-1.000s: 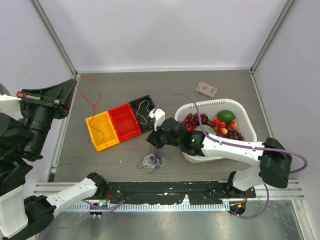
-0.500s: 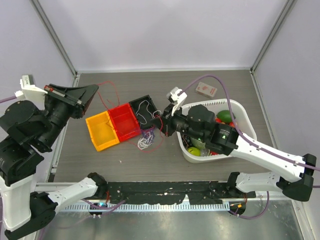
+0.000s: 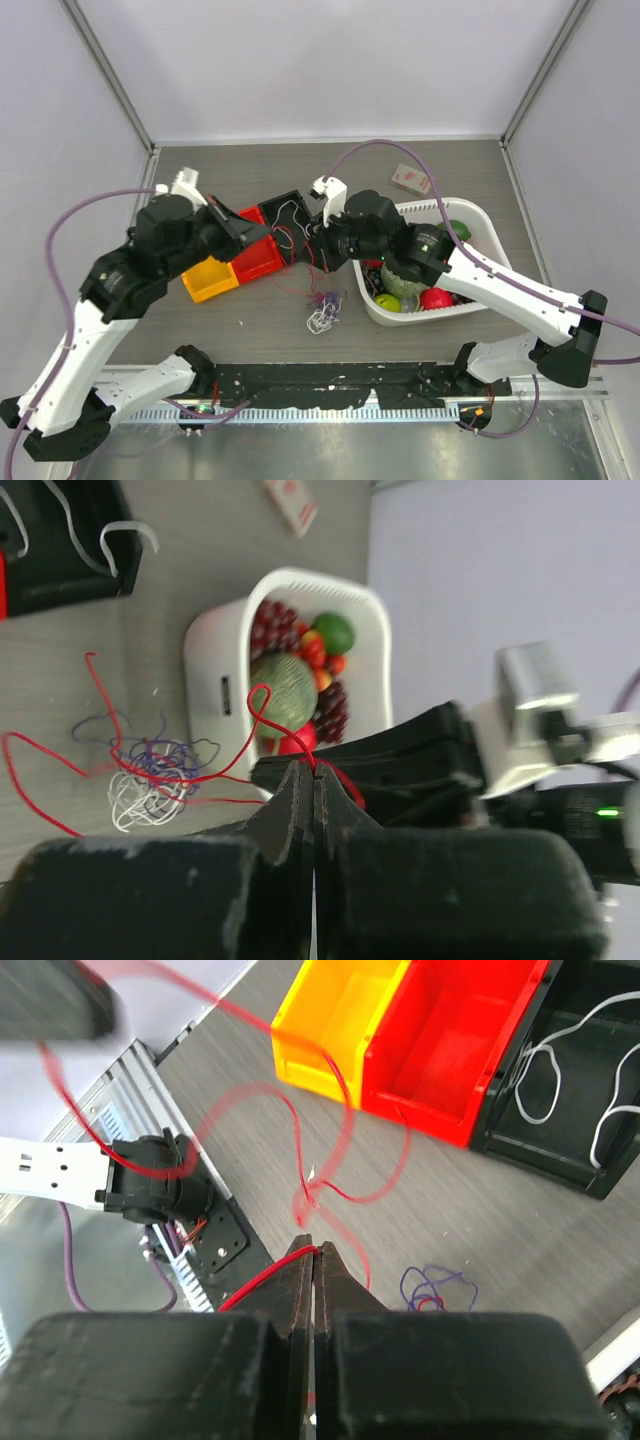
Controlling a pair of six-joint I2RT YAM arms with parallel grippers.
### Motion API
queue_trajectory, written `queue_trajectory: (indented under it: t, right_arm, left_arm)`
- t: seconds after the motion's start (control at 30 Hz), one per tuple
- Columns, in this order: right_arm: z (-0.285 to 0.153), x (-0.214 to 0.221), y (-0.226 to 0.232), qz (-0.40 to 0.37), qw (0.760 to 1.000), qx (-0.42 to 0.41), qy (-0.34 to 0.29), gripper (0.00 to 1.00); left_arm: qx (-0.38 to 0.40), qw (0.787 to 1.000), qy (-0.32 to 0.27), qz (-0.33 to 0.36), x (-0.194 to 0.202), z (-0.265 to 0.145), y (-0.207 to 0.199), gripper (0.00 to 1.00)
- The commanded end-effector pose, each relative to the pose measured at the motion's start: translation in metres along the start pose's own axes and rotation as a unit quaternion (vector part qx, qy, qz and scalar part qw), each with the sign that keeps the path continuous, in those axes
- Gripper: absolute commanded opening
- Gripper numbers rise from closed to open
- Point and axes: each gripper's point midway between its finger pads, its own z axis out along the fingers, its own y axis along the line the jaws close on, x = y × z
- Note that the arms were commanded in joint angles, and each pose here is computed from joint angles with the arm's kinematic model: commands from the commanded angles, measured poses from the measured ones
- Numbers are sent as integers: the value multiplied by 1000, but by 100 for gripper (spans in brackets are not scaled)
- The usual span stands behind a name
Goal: Untangle the cables
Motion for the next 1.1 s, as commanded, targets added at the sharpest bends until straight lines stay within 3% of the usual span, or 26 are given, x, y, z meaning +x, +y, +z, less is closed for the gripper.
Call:
queue_trajectory:
  t: [0.0, 0.2, 0.47, 0.6, 1.07]
  right_arm:
    - [-4, 11, 1, 47, 997, -5, 69, 1]
    - [5, 37, -12, 80, 986, 32, 144, 1]
    - [27, 70, -35, 103, 974, 82, 185, 1]
    - [30, 69, -30, 109, 975, 70, 179, 1]
    - [29, 58, -21, 121, 979, 52, 159, 1]
  left_arm:
    - [48, 997, 61, 23, 32, 13, 3, 0]
    - [79, 991, 112, -5, 66, 38, 23, 0]
    - [96, 981, 158, -59, 94, 56, 35, 2]
    - [113, 974, 175, -86, 103, 64, 33, 4]
    - [124, 973, 177, -81, 101, 67, 23, 16]
